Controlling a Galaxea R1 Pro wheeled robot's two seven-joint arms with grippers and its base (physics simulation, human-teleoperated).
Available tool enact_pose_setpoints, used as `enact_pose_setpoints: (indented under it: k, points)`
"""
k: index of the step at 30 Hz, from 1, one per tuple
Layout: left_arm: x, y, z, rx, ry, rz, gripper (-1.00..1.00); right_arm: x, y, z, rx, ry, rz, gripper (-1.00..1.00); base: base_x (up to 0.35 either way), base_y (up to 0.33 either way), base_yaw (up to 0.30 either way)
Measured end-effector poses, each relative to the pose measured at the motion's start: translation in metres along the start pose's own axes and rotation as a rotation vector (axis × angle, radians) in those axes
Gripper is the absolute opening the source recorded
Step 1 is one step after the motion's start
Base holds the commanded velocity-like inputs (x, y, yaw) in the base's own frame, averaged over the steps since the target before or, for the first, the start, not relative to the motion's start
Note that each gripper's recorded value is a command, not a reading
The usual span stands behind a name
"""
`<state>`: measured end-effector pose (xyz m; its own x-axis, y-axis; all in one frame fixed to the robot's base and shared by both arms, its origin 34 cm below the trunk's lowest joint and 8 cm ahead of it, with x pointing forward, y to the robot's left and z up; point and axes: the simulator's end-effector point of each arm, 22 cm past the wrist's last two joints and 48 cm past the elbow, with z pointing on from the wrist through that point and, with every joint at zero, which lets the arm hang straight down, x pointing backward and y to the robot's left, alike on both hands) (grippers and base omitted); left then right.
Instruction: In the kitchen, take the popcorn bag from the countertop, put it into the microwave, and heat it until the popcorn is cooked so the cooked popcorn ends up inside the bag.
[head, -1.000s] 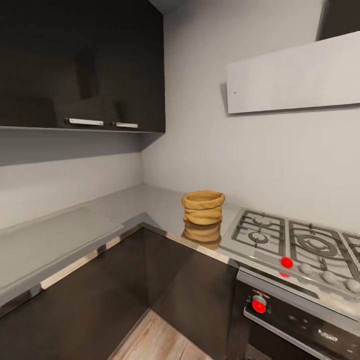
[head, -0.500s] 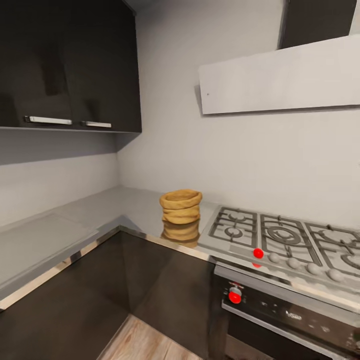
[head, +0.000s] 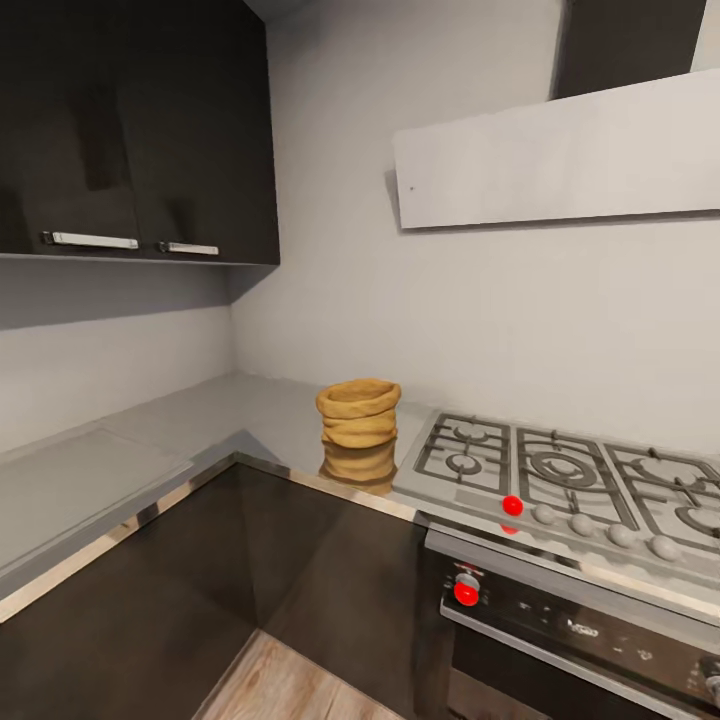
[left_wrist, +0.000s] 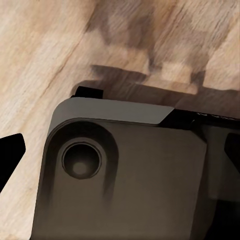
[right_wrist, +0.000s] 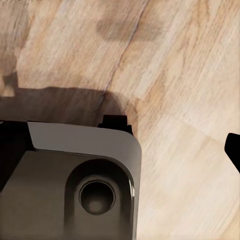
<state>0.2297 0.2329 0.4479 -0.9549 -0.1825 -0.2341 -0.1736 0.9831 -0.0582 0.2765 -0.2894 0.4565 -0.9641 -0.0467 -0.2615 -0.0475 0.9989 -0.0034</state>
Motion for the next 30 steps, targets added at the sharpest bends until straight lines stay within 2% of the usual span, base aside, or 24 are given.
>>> enact_pose_setpoints:
  k: [4, 17, 25, 30]
  points:
    - [-0.0002, -0.0001, 0.0001, 0.0, 0.0, 0.0, 1.0, 0.0004, 0.0, 0.0001, 0.0, 0.0, 0.0, 1.0, -0.103, 0.0, 0.0]
    - [-0.0001, -0.0002, 0.0002, 0.0, 0.0, 0.0, 1.0, 0.0005, 0.0, 0.0002, 0.0, 0.001, -0.001, 1.0, -0.305, 0.0, 0.0]
    - [-0.0001, -0.0001, 0.0, 0.0, 0.0, 0.0, 1.0, 0.0004, 0.0, 0.0, 0.0, 0.001, -0.001, 1.0, -0.021, 0.0, 0.005]
    - [-0.0003, -0.0001, 0.0, 0.0, -0.001, 0.0, 1.0, 0.0001, 0.0001, 0.0, 0.0, -0.001, -0.001, 1.0, 0.0, 0.0, 0.124]
